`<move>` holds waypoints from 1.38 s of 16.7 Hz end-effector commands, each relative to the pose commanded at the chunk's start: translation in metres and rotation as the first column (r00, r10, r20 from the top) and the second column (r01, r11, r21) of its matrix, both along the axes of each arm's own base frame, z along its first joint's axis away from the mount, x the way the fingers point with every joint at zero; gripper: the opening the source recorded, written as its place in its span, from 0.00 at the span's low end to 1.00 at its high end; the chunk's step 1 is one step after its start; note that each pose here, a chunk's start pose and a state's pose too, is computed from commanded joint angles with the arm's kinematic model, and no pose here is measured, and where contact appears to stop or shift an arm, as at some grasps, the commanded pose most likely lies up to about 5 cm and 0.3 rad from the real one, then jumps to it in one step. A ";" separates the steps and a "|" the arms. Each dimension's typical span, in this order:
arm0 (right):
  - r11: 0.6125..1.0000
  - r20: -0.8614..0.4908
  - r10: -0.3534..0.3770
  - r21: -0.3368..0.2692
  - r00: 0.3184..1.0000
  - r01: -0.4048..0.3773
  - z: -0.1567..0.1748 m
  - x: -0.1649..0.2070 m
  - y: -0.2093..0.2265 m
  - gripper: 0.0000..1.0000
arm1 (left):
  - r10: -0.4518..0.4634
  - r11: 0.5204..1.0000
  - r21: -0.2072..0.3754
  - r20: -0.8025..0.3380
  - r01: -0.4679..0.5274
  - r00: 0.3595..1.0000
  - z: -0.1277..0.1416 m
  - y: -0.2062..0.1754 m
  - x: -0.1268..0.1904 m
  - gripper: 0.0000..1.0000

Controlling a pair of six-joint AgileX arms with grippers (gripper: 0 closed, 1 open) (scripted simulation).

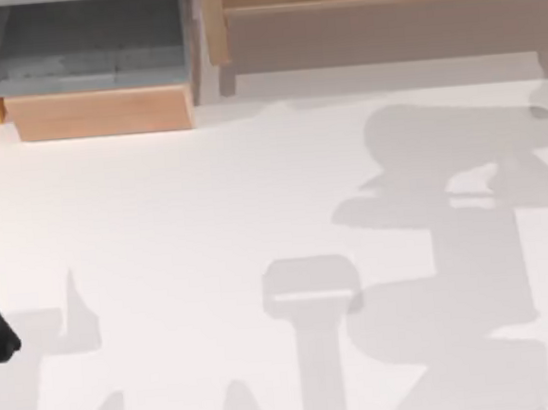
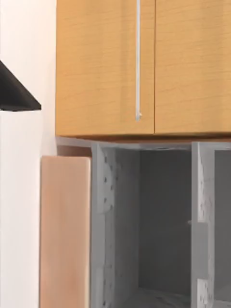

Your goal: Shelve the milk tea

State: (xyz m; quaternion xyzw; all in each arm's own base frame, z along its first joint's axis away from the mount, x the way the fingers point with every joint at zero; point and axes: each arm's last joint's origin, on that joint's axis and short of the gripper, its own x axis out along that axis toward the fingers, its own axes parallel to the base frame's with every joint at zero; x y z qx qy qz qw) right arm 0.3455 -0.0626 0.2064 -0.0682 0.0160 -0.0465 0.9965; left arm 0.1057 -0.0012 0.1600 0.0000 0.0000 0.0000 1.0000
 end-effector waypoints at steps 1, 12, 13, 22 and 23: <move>1.000 -0.001 0.000 0.011 1.000 0.000 0.010 0.010 0.012 0.00 | 0.000 1.000 0.000 0.000 0.000 1.000 0.000 0.000 0.000 1.00; 0.990 -0.154 0.067 0.136 0.986 -0.046 0.087 0.076 0.130 0.00 | 0.000 1.000 0.000 0.000 0.000 1.000 0.000 0.000 0.000 1.00; 0.989 -0.158 0.070 0.141 0.985 -0.048 0.091 0.077 0.134 0.00 | 0.000 1.000 0.000 0.000 0.000 1.000 0.000 0.000 0.000 1.00; 0.988 -0.156 0.072 0.147 0.985 -0.049 0.089 0.086 0.136 0.00 | 0.000 1.000 0.000 0.000 0.000 1.000 0.000 0.000 0.000 1.00; 0.988 -0.158 0.069 0.146 0.985 -0.046 0.085 0.091 0.135 0.00 | 0.000 1.000 0.000 0.000 0.000 1.000 0.000 0.000 0.000 1.00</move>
